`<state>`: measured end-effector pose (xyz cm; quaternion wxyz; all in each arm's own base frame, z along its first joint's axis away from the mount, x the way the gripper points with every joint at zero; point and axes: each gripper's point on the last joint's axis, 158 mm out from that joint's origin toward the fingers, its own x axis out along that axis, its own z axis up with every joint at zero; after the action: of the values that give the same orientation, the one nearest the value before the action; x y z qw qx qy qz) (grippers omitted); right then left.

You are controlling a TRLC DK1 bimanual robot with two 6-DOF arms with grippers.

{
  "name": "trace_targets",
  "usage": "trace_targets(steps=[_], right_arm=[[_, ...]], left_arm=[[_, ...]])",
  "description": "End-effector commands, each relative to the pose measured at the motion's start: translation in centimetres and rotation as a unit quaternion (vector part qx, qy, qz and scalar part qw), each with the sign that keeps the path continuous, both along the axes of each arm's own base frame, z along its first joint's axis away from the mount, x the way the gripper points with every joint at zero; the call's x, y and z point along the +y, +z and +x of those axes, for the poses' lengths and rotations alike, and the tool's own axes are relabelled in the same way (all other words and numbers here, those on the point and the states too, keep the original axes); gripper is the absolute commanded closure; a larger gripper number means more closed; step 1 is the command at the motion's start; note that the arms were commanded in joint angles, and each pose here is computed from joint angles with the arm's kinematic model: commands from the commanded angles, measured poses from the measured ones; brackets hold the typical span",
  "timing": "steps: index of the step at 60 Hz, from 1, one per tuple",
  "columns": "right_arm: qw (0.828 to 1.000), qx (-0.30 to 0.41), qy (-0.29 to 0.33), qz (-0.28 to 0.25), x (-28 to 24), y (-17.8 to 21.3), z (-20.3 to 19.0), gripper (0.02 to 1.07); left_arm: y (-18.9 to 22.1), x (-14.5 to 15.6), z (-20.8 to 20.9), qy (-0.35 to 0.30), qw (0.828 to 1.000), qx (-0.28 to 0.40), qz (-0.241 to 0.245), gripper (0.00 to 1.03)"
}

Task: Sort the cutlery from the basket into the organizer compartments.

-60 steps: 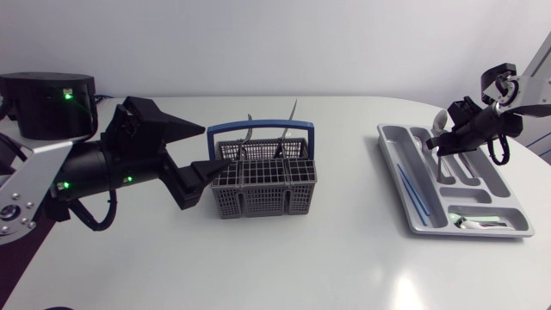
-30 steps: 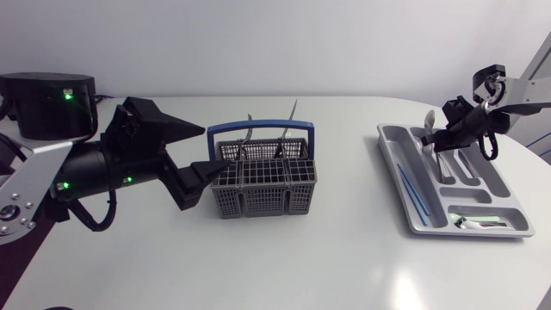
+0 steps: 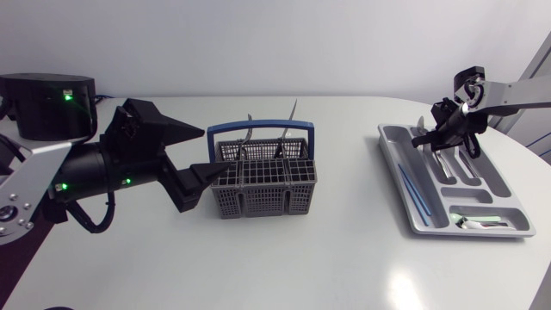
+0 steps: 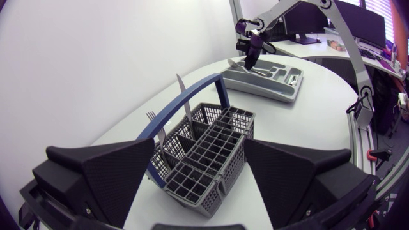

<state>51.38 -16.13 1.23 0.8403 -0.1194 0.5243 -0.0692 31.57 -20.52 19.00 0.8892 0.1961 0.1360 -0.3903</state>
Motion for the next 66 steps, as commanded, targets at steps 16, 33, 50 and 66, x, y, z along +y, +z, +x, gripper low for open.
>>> trace_targets(steps=[16, 33, 50, 66], right_arm=[[0.999, 0.024, -0.015, -0.044, -0.3, -2.3, 0.2, 1.01], [0.995, 0.047, -0.012, -0.084, 0.1, -2.8, -0.3, 1.01], [0.992, 0.069, -0.006, -0.11, 0.4, -4.0, -0.4, 1.01], [0.991, 0.079, 0.002, -0.111, 0.8, -4.5, -0.7, 0.95]], left_arm=[[1.0, -0.1, -0.6, -0.003, 1.0, -0.006, -0.004, 0.07], [1.0, -0.1, -0.7, -0.004, 1.0, -0.007, -0.005, 0.07], [1.1, 0.0, -0.8, -0.003, 1.0, -0.007, -0.005, 0.07], [1.2, 0.1, -1.0, -0.003, 1.0, -0.008, -0.005, 0.07]])
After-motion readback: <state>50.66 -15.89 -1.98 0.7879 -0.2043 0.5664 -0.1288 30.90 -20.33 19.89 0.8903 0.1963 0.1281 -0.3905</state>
